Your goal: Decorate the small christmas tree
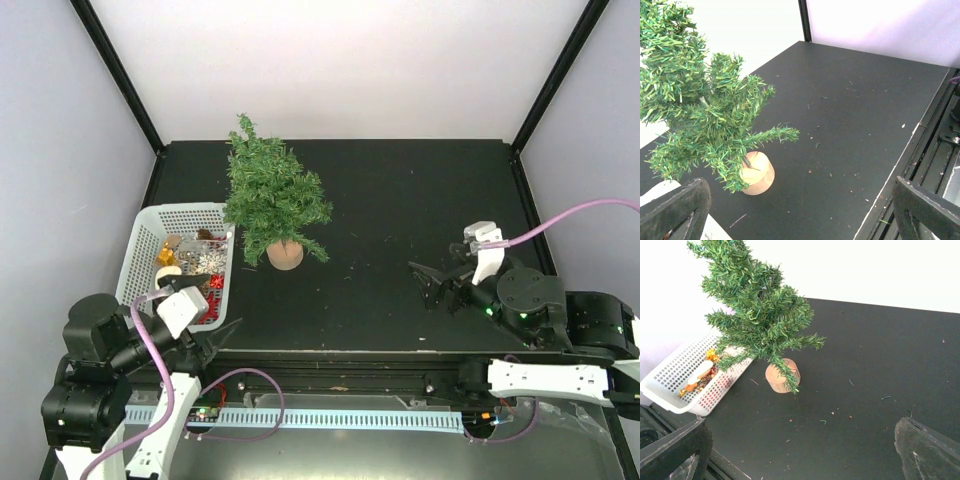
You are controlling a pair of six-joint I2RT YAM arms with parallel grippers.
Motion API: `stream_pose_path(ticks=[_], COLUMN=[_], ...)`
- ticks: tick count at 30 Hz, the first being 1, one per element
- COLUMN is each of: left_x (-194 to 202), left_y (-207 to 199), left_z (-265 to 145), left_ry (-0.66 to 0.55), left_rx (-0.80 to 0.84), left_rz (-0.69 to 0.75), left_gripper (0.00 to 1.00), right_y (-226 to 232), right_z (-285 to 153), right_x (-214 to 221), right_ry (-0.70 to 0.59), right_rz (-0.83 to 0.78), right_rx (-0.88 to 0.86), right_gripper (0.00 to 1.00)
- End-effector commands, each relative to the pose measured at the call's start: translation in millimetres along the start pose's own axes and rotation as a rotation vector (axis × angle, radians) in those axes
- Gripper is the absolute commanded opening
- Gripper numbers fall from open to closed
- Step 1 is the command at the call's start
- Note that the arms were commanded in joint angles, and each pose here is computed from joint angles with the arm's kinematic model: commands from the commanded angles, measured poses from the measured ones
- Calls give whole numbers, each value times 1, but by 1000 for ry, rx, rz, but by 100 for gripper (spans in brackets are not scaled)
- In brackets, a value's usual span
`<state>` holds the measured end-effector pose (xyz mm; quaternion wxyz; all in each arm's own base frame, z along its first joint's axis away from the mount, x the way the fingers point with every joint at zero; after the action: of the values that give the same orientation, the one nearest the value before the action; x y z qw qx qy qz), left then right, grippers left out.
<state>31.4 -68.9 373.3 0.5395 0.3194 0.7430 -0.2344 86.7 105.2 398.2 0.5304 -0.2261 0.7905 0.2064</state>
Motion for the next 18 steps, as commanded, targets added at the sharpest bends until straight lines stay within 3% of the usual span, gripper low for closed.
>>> stream_pose_path(ticks=[1,7,12,18], left_x=[0,1,3,14], left_y=[-6,-4,16,94], left_z=[-4,-4,5,21], left_ry=[-16,-21,4,194], left_rx=[7,-14,-123,-578], left_rz=[10,2,-41,-131], left_gripper=[99,99,99,99], right_y=[-7,-3,7,54], right_z=[-6,0,19,76], right_x=[1,8,17,50], right_ry=[-1,11,67,267], right_rz=[9,-7,-43,-174], right_rx=[24,3,45,5], right_gripper=[100,100,100,100])
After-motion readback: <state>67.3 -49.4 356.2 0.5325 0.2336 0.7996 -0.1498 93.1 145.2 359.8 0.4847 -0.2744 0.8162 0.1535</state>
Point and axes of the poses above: each gripper's point midway between its finger pads, its own z axis out along the fingers, its own y axis along the line the jaws close on, x = y × z, the point moved 7 cm from there along -z, back along the fingers, and after that the axes turned 9 degrees about -z, right-handed, at the moved point
